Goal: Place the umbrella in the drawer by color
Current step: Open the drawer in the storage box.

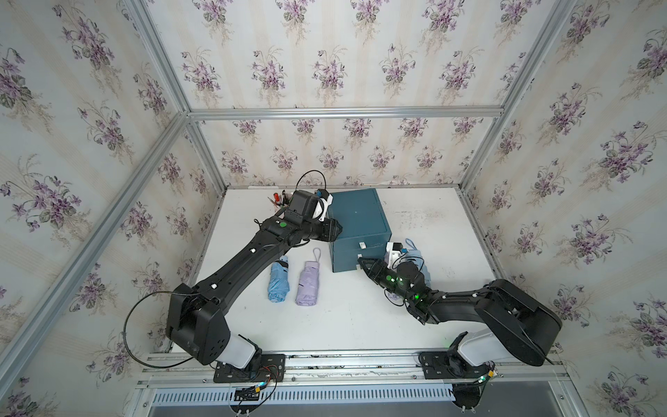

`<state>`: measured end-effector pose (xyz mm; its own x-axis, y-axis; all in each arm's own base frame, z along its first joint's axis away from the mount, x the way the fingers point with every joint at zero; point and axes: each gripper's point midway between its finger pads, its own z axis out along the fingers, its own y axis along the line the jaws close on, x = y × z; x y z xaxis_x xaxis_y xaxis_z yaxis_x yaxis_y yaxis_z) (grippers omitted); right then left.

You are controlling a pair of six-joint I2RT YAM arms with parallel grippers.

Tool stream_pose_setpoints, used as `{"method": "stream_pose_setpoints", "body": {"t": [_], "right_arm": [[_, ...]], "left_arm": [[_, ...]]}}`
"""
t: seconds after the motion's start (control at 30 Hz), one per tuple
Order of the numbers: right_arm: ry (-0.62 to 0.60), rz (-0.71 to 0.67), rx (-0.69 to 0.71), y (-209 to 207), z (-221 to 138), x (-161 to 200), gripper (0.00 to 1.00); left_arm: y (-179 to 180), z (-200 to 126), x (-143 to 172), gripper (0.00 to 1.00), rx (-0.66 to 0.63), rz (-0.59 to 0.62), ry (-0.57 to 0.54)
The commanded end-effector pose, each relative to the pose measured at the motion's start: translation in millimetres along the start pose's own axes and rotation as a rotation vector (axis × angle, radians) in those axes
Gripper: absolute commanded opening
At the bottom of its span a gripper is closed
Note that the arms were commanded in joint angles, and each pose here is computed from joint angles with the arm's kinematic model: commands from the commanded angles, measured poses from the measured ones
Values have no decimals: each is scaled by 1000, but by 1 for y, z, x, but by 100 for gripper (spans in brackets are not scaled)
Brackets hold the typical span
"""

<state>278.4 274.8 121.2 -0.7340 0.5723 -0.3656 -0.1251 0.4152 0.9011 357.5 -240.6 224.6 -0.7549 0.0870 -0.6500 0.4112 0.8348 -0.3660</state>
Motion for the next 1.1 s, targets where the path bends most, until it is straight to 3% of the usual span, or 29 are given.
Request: {"method": "stream_pose_setpoints", "body": {"t": [0.0,0.1,0.3,0.63,1.07], "right_arm": [[-38,9,-20,7,3,-8,30],[-38,13,-13,5,5,-8,26],[-25,-7,1,4,6,-6,0],[84,-196,26,12,-1,31,0],[154,-300,59,22,-3,56,0]], "left_arm": [[15,1,34,56,-65,2,131],[16,0,35,56,-67,3,132],[16,0,36,56,-68,7,132],[21,8,36,64,-89,-23,138],[33,21,39,64,-141,-77,162]]}}
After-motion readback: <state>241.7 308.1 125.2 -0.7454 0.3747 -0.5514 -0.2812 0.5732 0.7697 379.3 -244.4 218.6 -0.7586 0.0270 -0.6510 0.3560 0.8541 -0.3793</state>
